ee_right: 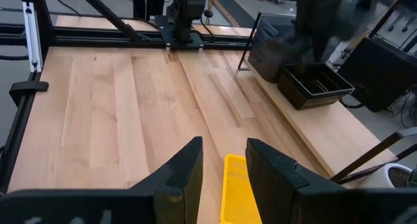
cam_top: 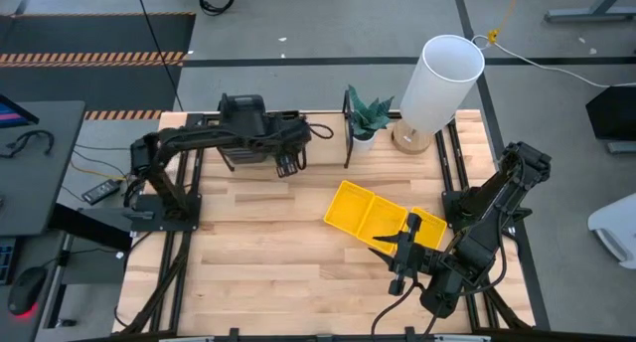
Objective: Stack baskets on shelf by color
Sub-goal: Stack the left yellow basket on top of the middle yellow basket
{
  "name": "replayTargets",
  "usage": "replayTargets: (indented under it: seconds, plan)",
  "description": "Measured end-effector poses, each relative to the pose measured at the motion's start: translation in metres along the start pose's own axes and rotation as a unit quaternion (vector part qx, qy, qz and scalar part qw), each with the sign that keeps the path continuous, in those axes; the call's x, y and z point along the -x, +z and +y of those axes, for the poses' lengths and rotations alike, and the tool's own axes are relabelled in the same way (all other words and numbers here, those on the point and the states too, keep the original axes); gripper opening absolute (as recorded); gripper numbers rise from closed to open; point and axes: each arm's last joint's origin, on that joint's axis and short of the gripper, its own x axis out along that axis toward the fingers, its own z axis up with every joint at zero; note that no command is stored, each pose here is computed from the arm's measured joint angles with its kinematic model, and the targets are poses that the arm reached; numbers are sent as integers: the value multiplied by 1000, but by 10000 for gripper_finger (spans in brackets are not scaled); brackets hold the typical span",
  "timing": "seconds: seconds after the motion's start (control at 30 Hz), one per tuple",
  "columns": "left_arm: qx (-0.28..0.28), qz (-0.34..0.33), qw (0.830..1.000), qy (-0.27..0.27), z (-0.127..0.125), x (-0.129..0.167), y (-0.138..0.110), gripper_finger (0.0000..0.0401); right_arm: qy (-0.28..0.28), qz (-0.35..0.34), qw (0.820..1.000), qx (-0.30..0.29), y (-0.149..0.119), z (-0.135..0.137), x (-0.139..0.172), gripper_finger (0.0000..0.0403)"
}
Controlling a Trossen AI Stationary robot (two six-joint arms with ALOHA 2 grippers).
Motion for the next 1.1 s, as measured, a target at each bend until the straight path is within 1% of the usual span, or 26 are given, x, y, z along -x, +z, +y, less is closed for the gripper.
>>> replayTargets:
  seconds: [0.1, 0.2, 0.3, 0.47, 0.63, 0.73, 0.83, 0.9, 0.97, 1.1]
  plan:
    - [-18, -88, 995, -42, -15, 26, 9, 230, 2, 3, 1000, 5, -2, 0, -1, 122]
    - [-32, -172, 981, -78, -36, 50, 18, 215, 8, 18, 1000, 17, -10, 1, -3, 122]
    - [-56, -223, 968, -106, -62, 67, 22, 199, 24, 42, 998, 28, -19, 1, -6, 122]
    - [-101, -251, 953, -135, -103, 89, 16, 169, 36, 67, 997, 28, -32, 1, -14, 122]
    - [-134, -265, 945, -137, -132, 105, 8, 141, 28, 74, 997, 12, -34, -1, -21, 122]
    - [-143, -264, 943, -143, -143, 106, 2, 126, 32, 83, 996, -4, -33, -2, -25, 122]
    - [-146, -245, 948, -144, -154, 93, -13, 117, 39, 102, 994, -28, -33, -4, -29, 122]
    - [-136, -240, 951, -143, -159, 84, -24, 115, 39, 113, 992, -48, -32, -6, -33, 123]
    - [-122, -252, 949, -147, -162, 78, -36, 114, 35, 124, 990, -65, -31, -9, -38, 123]
    - [-96, -316, 929, -167, -168, 72, -55, 114, 28, 144, 985, -94, -28, -15, -49, 127]
